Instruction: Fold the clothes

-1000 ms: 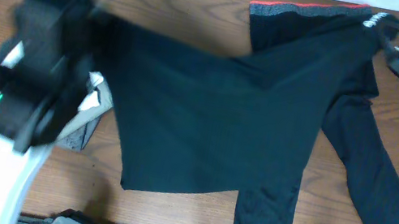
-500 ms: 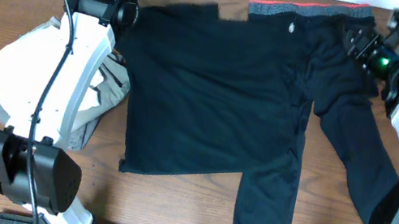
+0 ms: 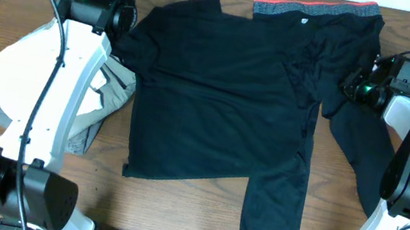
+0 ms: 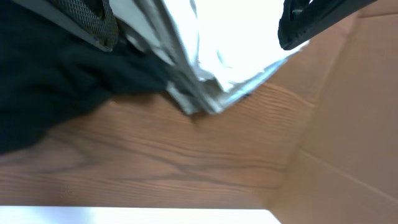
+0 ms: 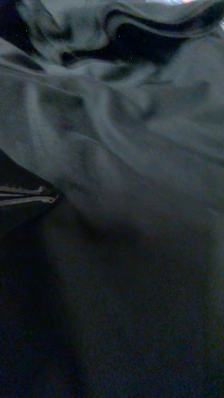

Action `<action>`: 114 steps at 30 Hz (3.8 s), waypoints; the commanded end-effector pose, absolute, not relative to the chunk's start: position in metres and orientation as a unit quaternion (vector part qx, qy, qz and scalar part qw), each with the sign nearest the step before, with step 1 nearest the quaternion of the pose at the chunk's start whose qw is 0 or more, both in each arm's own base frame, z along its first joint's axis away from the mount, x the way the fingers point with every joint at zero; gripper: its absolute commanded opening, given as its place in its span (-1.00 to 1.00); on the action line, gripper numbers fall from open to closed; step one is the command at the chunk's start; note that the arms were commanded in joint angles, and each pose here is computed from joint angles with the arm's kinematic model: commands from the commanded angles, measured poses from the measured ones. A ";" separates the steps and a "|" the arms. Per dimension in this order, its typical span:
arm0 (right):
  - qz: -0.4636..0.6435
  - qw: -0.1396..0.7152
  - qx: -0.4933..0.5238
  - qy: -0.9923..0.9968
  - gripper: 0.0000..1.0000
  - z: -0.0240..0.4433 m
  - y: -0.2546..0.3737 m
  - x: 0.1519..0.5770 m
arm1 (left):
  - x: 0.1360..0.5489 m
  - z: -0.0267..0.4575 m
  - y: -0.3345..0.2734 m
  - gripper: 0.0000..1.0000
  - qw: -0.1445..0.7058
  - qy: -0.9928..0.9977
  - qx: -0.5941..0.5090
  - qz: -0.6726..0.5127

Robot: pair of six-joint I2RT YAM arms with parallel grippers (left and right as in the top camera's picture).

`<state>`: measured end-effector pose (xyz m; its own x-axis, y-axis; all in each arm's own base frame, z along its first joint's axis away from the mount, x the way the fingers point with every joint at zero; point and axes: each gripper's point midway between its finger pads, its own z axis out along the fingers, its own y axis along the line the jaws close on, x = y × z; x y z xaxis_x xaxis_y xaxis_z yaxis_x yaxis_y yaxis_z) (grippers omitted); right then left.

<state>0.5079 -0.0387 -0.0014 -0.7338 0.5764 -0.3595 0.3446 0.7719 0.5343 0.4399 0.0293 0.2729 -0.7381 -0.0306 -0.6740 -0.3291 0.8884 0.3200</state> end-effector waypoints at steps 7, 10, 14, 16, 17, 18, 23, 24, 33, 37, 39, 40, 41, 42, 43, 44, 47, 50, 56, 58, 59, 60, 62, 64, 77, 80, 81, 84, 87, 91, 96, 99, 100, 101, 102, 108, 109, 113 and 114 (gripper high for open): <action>-0.046 0.197 0.400 0.894 -0.98 -0.072 -0.165 0.443 | 0.418 0.322 -0.004 0.71 0.407 0.905 -0.095 0.080; -0.078 0.196 0.445 0.871 -0.97 -0.069 -0.218 0.420 | 0.411 0.333 -0.006 0.71 0.417 0.901 -0.094 0.070; -0.067 0.201 0.491 0.845 -0.97 -0.065 -0.274 0.395 | 0.408 0.338 -0.008 0.72 0.422 0.900 -0.091 0.062; -0.067 0.207 0.503 0.836 -0.97 -0.060 -0.303 0.383 | 0.407 0.337 -0.007 0.72 0.419 0.901 -0.091 0.063; -0.068 0.212 0.508 0.832 -0.97 -0.057 -0.318 0.376 | 0.406 0.336 -0.007 0.72 0.416 0.902 -0.091 0.063; -0.068 0.217 0.510 0.829 -0.97 -0.053 -0.330 0.372 | 0.406 0.335 -0.007 0.72 0.415 0.903 -0.091 0.064; -0.076 0.218 0.540 0.809 -0.93 -0.032 -0.377 0.347 | 0.405 0.335 -0.007 0.72 0.415 0.903 -0.090 0.064; -0.067 0.221 0.539 0.810 -0.92 -0.028 -0.382 0.347 | 0.405 0.335 -0.007 0.72 0.414 0.903 -0.091 0.064; 0.217 0.374 0.382 0.817 -0.56 0.079 -0.336 0.431 | 0.405 0.326 -0.041 0.70 0.395 0.918 -0.040 -0.018; 0.253 0.354 0.382 0.815 -0.74 0.089 -0.302 0.446 | 0.404 0.315 -0.057 0.48 0.372 0.926 -0.020 -0.057; 0.267 0.322 0.379 0.825 -0.77 0.082 -0.277 0.450 | 0.403 0.309 -0.060 0.40 0.360 0.931 -0.017 -0.064; 0.270 0.303 0.379 0.832 -0.77 0.077 -0.264 0.451 | 0.403 0.306 -0.060 0.40 0.355 0.933 -0.017 -0.063; 0.271 0.278 0.380 0.839 -0.77 0.071 -0.249 0.450 | 0.403 0.303 -0.060 0.40 0.350 0.934 -0.017 -0.062; 0.270 0.254 0.382 0.847 -0.77 0.065 -0.236 0.448 | 0.402 0.300 -0.060 0.40 0.344 0.937 -0.017 -0.061; 0.269 0.220 0.382 0.856 -0.76 0.057 -0.218 0.444 | 0.402 0.297 -0.059 0.40 0.340 0.938 -0.017 -0.060; 0.268 0.194 0.378 0.865 -0.77 0.052 -0.204 0.439 | 0.401 0.295 -0.059 0.40 0.335 0.940 -0.017 -0.060; 0.232 0.108 0.365 0.895 -0.77 0.034 -0.169 0.417 | 0.400 0.292 -0.059 0.41 0.329 0.943 -0.018 -0.058; 0.195 0.051 0.334 0.921 -0.79 0.025 -0.145 0.400 | 0.400 0.293 -0.059 0.41 0.329 0.942 -0.017 -0.058; 0.113 -0.045 0.320 0.940 -0.77 0.015 -0.138 0.356 | 0.400 0.292 -0.059 0.42 0.329 0.943 -0.008 -0.055; 0.104 -0.066 0.321 0.939 -0.77 0.012 -0.137 0.345 | 0.400 0.292 -0.059 0.42 0.330 0.943 -0.008 -0.055; 0.107 -0.071 0.321 0.938 -0.77 0.010 -0.135 0.342 | 0.400 0.292 -0.059 0.41 0.330 0.943 -0.007 -0.054; 0.112 -0.078 0.321 0.937 -0.78 0.007 -0.131 0.339 | 0.400 0.293 -0.059 0.41 0.330 0.942 -0.005 -0.054; 0.113 -0.090 0.322 0.936 -0.76 0.000 -0.127 0.331 | 0.400 0.293 -0.059 0.42 0.332 0.942 -0.001 -0.052; 0.099 -0.090 0.322 0.937 -0.75 -0.012 -0.130 0.325 | 0.401 0.293 -0.059 0.42 0.332 0.942 -0.001 -0.052; -0.130 0.070 0.493 0.858 -0.70 0.002 -0.300 0.333 | 0.401 0.293 -0.059 0.42 0.333 0.941 0.000 -0.053; -0.161 0.114 0.501 0.843 -0.68 0.034 -0.344 0.338 | 0.401 0.293 -0.059 0.42 0.333 0.941 0.000 -0.053; -0.172 0.127 0.500 0.839 -0.67 0.046 -0.358 0.338 | 0.401 0.293 -0.059 0.43 0.333 0.941 0.000 -0.053; -0.189 0.158 0.503 0.829 -0.66 0.083 -0.390 0.339 | 0.401 0.293 -0.059 0.43 0.333 0.941 0.000 -0.053; -0.122 0.202 0.491 0.839 -0.53 0.110 -0.393 0.357 | 0.401 0.293 -0.059 0.42 0.333 0.941 0.000 -0.053; 0.041 0.249 0.428 0.868 -0.45 0.133 -0.349 0.396 | 0.401 0.294 -0.059 0.42 0.333 0.941 0.000 -0.053; 0.162 0.190 0.352 0.902 -0.52 0.129 -0.272 0.400 | 0.400 0.292 -0.059 0.42 0.330 0.943 0.000 -0.052; 0.184 0.145 0.326 0.916 -0.51 0.121 -0.233 0.401 | 0.399 0.292 -0.059 0.42 0.328 0.943 0.000 -0.052; 0.188 0.134 0.314 0.921 -0.50 0.120 -0.219 0.403 | 0.399 0.292 -0.059 0.43 0.328 0.943 0.000 -0.052; 0.192 0.123 0.305 0.924 -0.49 0.120 -0.208 0.405 | 0.399 0.292 -0.059 0.43 0.329 0.943 0.000 -0.052; 0.197 0.108 0.294 0.929 -0.49 0.119 -0.193 0.406 | 0.399 0.292 -0.059 0.43 0.329 0.943 0.000 -0.052; 0.103 -0.028 0.209 0.972 -0.44 0.101 -0.124 0.380 | 0.398 0.291 -0.059 0.43 0.326 0.944 0.000 -0.052; 0.078 -0.049 0.194 0.977 -0.42 0.097 -0.117 0.374 | 0.398 0.291 -0.059 0.43 0.325 0.944 0.000 -0.051; 0.034 -0.111 0.161 0.980 -0.40 0.076 -0.088 0.355 | 0.397 0.290 -0.059 0.43 0.322 0.945 0.000 -0.051; 0.036 -0.123 0.154 0.980 -0.41 0.071 -0.081 0.350 | 0.397 0.290 -0.059 0.43 0.322 0.945 0.000 -0.051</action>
<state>0.3681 -0.0784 0.0846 -0.9302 0.3106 0.1957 0.3404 0.9293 0.1432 0.3950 -0.0577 0.2852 -0.7978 -0.0470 -0.6011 0.0150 0.9951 -0.0977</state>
